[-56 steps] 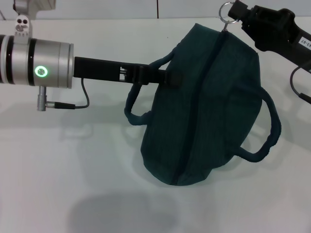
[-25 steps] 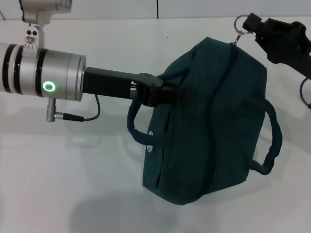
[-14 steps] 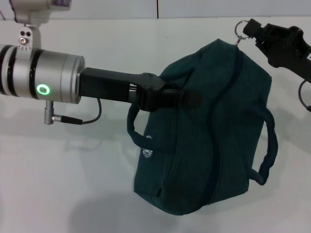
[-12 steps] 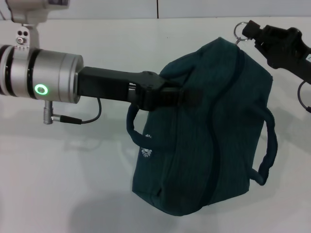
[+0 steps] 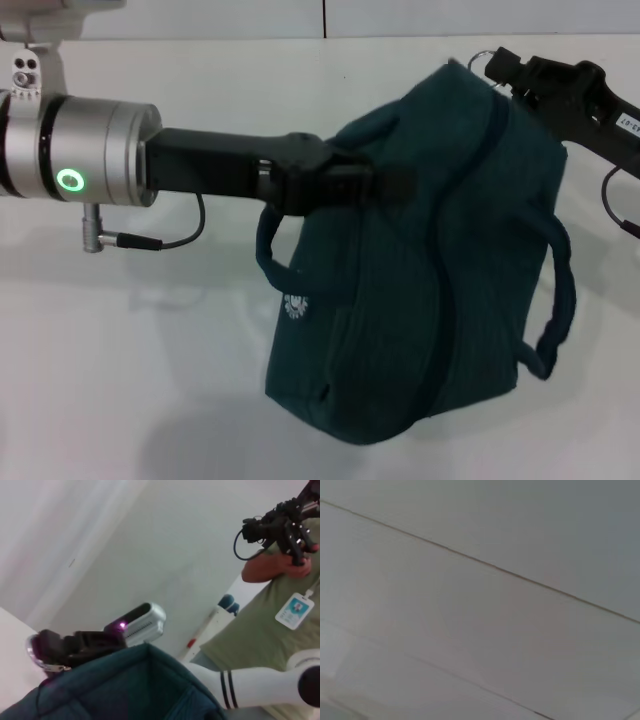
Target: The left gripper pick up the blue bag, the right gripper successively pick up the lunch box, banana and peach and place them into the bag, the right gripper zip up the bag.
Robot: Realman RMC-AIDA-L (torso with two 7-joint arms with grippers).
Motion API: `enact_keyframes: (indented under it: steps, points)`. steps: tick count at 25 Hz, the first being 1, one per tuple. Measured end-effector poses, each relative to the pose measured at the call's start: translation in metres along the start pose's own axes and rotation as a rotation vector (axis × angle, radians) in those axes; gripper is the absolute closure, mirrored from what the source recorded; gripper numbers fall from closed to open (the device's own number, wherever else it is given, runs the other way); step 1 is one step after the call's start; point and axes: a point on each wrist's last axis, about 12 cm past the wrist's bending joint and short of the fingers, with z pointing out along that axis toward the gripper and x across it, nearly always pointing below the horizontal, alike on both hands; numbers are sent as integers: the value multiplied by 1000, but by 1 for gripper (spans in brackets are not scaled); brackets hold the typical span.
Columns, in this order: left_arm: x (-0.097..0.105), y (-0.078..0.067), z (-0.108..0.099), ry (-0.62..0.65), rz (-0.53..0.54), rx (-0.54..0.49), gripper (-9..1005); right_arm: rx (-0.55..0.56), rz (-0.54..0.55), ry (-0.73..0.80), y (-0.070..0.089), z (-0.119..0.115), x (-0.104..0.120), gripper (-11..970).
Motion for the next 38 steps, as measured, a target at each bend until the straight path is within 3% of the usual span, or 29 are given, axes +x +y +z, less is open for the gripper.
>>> enact_keyframes:
  steps: [6,17,22,28,30,38]
  points:
    - [-3,9,-3,-48,-22,-76,956,-28,-36,0,4,3,-3,863]
    - [1,34,-7,-148,-111,-245,956,79,-70,-181,-5,-50,-32,646]
    - [8,50,-5,-198,-178,-333,957,92,-97,-212,-4,-62,-34,448]
    - [11,54,-11,-275,-160,-379,889,73,-137,-196,0,-68,-33,166]
    - [12,53,-15,-304,-150,-386,810,61,-150,-186,2,-68,-33,83]
    - [19,49,-29,-362,-154,-396,569,22,-211,-122,8,-66,-33,82]
